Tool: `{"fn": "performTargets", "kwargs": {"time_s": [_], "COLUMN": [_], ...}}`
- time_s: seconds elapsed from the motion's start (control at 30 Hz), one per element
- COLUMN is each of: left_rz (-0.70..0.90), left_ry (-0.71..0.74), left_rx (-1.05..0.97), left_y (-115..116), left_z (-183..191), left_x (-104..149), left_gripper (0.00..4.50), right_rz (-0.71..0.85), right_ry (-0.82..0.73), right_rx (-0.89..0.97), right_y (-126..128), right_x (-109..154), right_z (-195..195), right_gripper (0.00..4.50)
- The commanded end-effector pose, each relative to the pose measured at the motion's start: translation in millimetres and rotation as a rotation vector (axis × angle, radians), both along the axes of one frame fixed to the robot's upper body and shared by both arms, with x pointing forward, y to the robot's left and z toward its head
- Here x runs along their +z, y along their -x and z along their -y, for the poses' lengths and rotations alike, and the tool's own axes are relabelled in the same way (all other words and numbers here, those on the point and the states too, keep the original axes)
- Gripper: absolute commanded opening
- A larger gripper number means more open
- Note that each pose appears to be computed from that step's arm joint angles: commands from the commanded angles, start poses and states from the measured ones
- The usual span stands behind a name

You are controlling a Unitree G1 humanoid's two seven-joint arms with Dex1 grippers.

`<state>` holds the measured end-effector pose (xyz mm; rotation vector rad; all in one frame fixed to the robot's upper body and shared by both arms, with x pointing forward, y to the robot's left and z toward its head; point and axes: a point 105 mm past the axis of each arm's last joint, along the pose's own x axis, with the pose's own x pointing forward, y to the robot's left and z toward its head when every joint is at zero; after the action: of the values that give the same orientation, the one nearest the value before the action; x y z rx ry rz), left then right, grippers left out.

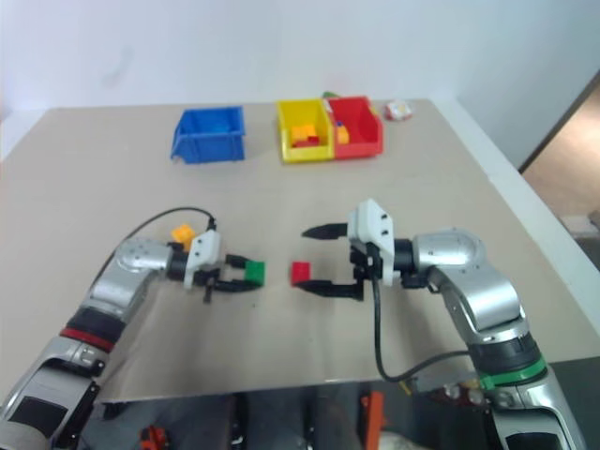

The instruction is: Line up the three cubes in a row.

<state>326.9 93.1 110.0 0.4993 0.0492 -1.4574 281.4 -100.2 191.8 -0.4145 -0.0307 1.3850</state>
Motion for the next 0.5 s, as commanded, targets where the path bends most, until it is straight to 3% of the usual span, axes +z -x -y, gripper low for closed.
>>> {"fn": "performTargets", "kwargs": {"time_s": [0.03,0.3,0.37,0.5], "left_rz": [0.03,0.003,0.01,0.045], "left_ry": [-0.001,-0.048,-0.038,-0.044], "left_rx": [-0.01,0.002,0.01,0.015], "left_y": [1,2,1,1], "left_z": [2,1,3,1], "left_x": [4,-8,-6,2], "left_gripper": [1.35,1.35,2.4,3.73], "right_rz": [0.047,0.038,0.036,0.033], "right_ry": [-0.005,-0.003,-0.001,-0.003], "right_rx": [0.023,0.025,0.024,0.025], "right_y": [4,3,3,3], "right_x": [12,9,8,8], "right_z": [-2,-3,-2,-3], "right_gripper": [4.5,4.5,4.5,4.5]}}
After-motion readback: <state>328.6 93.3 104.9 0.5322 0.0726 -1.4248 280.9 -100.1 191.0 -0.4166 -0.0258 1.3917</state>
